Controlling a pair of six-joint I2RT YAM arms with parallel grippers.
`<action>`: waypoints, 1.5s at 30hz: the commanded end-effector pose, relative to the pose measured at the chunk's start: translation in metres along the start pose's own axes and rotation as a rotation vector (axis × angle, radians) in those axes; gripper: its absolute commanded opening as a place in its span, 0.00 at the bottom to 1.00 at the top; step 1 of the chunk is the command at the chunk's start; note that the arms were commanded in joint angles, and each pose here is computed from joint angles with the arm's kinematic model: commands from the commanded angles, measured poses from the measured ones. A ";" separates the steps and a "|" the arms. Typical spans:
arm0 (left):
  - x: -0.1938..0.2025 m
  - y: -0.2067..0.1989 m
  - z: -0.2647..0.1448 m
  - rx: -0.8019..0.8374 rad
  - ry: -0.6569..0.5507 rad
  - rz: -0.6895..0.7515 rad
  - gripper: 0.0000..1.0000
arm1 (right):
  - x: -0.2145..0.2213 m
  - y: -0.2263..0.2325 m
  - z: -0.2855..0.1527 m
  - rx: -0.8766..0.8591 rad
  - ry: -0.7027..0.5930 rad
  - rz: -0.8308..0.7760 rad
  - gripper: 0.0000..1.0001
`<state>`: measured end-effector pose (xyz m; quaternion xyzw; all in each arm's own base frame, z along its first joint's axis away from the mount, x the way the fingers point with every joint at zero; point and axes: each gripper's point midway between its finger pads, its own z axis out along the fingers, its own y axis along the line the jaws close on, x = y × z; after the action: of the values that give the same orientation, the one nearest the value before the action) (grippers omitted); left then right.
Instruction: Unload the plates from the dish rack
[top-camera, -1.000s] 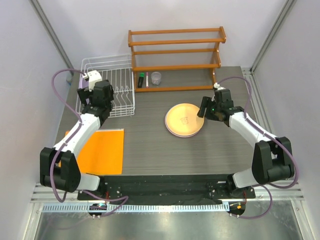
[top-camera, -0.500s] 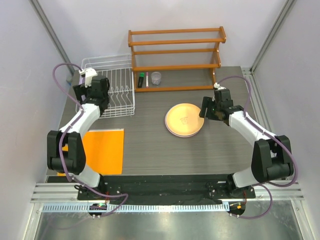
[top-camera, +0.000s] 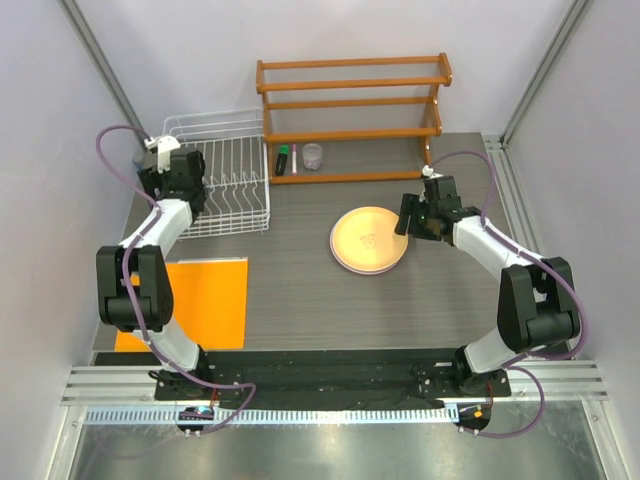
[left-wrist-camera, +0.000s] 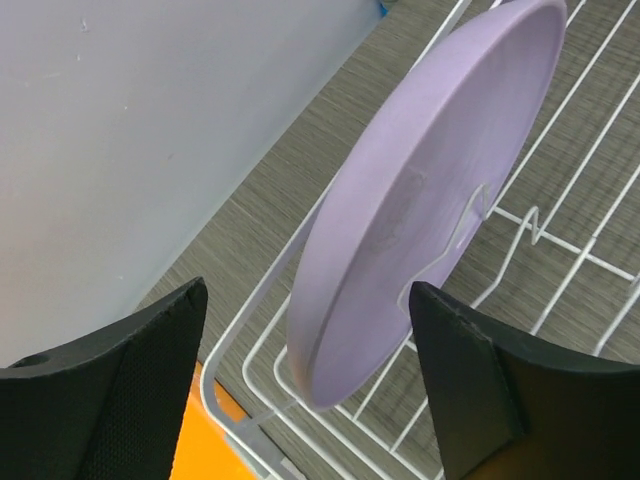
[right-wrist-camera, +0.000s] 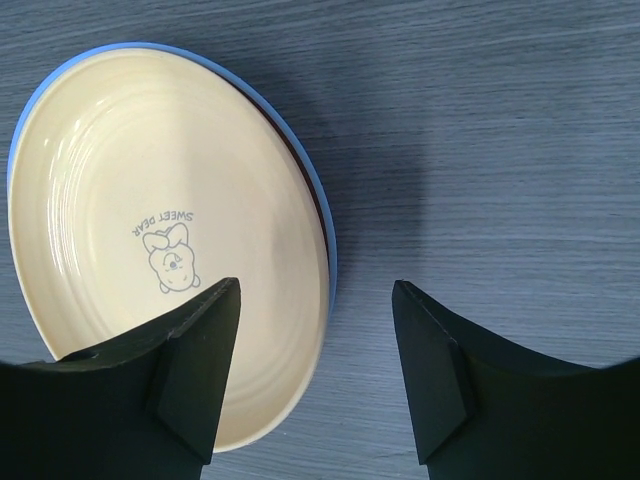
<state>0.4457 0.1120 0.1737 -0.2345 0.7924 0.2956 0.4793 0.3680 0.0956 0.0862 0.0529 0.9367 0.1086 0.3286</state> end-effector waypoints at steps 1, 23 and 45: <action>-0.030 -0.004 0.005 0.013 -0.059 -0.073 0.75 | -0.022 0.009 -0.003 -0.032 -0.054 -0.014 0.68; -0.050 0.012 -0.002 -0.028 -0.081 -0.013 0.00 | -0.022 0.011 -0.011 -0.047 -0.067 -0.021 0.68; -0.112 0.055 -0.081 -0.058 -0.247 -0.052 0.00 | -0.029 0.013 -0.032 -0.050 -0.117 -0.010 0.69</action>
<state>0.4131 0.1221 0.2825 -0.2201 0.7320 0.3684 0.5292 0.3676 0.0979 0.0975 0.0466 0.9316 0.1177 0.3408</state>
